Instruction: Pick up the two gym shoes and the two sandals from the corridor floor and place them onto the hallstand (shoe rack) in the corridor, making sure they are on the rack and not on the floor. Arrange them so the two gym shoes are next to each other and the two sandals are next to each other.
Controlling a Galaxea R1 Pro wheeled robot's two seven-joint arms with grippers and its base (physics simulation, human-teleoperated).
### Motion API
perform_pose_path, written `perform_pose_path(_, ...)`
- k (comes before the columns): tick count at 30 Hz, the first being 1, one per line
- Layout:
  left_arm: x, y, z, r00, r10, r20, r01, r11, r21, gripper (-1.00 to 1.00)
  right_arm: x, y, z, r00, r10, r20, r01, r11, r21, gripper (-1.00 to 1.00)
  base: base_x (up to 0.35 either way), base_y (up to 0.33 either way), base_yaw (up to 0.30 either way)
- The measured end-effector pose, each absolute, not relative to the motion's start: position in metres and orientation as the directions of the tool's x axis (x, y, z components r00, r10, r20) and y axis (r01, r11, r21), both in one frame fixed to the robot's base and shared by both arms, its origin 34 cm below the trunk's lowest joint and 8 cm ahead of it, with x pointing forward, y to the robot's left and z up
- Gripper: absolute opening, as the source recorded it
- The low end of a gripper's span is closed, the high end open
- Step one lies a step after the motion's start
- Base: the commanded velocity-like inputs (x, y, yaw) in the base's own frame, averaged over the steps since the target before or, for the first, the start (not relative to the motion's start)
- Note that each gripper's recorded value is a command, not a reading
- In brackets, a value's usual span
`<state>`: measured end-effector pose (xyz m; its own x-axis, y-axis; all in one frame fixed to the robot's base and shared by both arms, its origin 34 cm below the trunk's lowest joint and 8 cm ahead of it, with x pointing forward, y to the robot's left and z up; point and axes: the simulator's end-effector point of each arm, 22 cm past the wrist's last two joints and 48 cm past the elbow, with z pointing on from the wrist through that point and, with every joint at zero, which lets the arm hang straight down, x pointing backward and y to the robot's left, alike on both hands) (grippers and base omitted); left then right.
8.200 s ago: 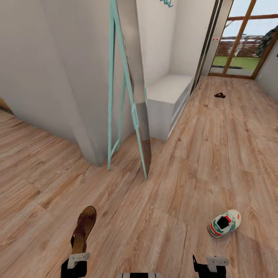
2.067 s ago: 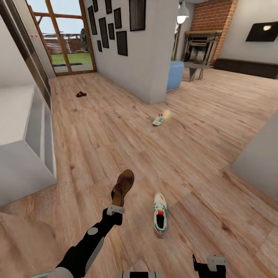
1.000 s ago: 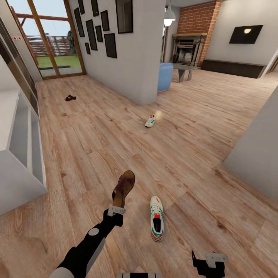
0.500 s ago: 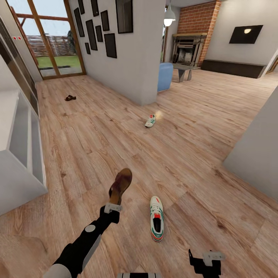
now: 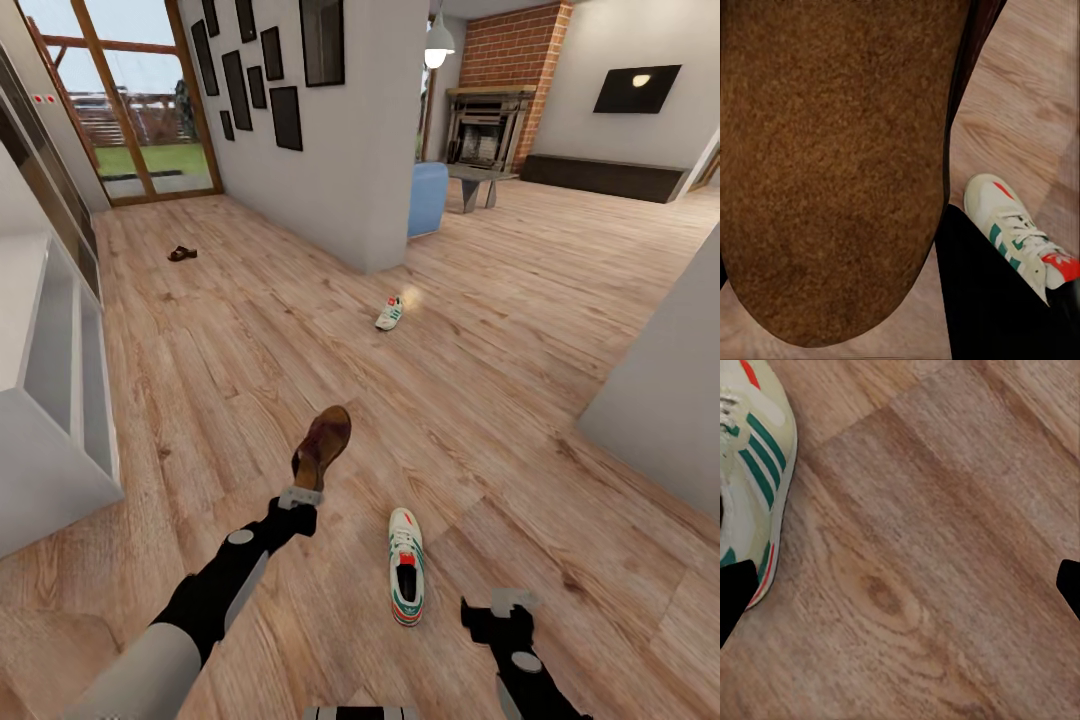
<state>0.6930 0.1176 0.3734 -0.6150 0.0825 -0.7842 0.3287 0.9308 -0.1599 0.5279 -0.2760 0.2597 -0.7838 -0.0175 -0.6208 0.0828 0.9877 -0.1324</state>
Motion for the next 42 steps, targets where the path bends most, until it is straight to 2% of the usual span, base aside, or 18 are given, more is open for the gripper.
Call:
perform_pose_path(10, 0.724, 0.121, 0.398, -0.618, 0.088, -0.781, 0.335, 0.928, -0.161, -1.0, 0.602, -0.204, 0.297, -0.789, 0.028, -0.614, 0.078, 0.995, -0.055, 1.0, 0.0, 0.0, 0.0)
perform_pose_path(23, 0.754, 0.129, 0.423, -0.648, 0.018, -0.761, 0.282, 0.935, -0.217, -1.0, 0.629, -0.184, 0.311, -0.813, 0.024, -0.582, 0.064, 0.997, -0.049, 1.0, 0.0, 0.0, 0.0)
perform_pose_path(42, 0.749, 0.133, 0.417, -0.657, 0.033, -0.753, 0.283, 0.937, -0.206, -1.0, 0.622, -0.18, 0.305, -0.824, 0.022, -0.566, 0.058, 0.997, -0.046, 1.0, 0.037, 0.0, 0.0)
